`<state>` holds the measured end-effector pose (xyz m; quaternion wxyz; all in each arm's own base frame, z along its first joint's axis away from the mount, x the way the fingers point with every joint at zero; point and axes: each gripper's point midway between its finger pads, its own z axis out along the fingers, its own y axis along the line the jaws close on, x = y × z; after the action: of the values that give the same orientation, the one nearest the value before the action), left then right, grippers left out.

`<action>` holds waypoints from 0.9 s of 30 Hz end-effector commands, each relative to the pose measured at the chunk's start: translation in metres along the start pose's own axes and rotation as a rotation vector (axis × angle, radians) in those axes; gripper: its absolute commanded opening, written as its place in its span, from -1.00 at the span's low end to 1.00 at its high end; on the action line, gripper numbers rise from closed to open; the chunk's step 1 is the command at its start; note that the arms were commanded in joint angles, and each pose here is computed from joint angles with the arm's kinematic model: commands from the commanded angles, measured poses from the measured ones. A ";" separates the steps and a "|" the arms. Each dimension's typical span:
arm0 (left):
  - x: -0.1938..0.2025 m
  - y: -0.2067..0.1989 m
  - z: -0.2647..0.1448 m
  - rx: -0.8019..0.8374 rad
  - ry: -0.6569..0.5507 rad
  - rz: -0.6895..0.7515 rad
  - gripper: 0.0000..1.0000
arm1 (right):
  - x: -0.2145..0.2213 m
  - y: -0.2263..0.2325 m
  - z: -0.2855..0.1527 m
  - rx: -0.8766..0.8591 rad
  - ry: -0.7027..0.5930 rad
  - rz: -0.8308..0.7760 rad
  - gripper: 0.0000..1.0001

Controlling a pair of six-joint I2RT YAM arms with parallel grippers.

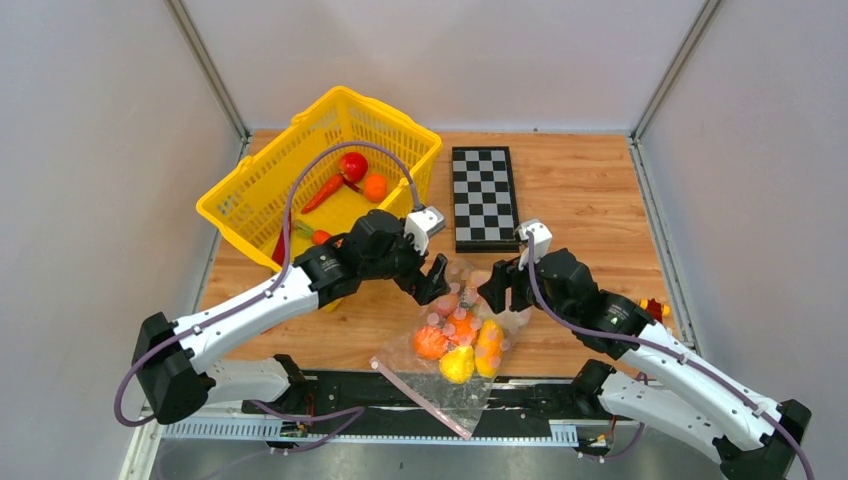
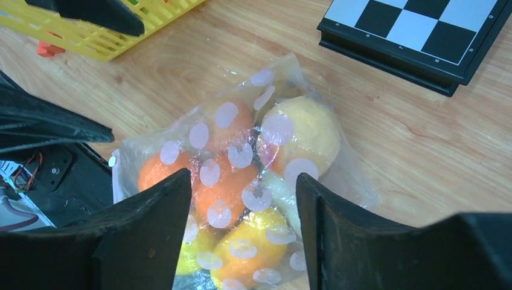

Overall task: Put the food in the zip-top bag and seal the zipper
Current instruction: Place the zipper food storage bag at the center of the board, then reset both arms

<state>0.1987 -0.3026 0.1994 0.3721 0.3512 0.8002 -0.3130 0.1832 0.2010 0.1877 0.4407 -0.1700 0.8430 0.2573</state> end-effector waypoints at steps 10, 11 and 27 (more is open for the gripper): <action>0.040 -0.057 -0.033 0.354 0.046 0.062 0.74 | -0.013 0.018 0.002 -0.089 -0.039 -0.008 -0.01; 0.044 -0.056 -0.035 0.344 0.048 0.055 0.74 | -0.013 0.018 0.002 -0.088 -0.039 -0.006 -0.04; -0.069 0.044 -0.067 -0.335 -0.336 -0.036 1.00 | -0.073 -0.081 -0.021 0.461 -0.254 0.001 1.00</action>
<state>0.2058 -0.2641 0.2155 0.4491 0.2893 0.7997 -0.2740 0.2251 0.1644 0.1968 0.5102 -0.0807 0.8426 0.1523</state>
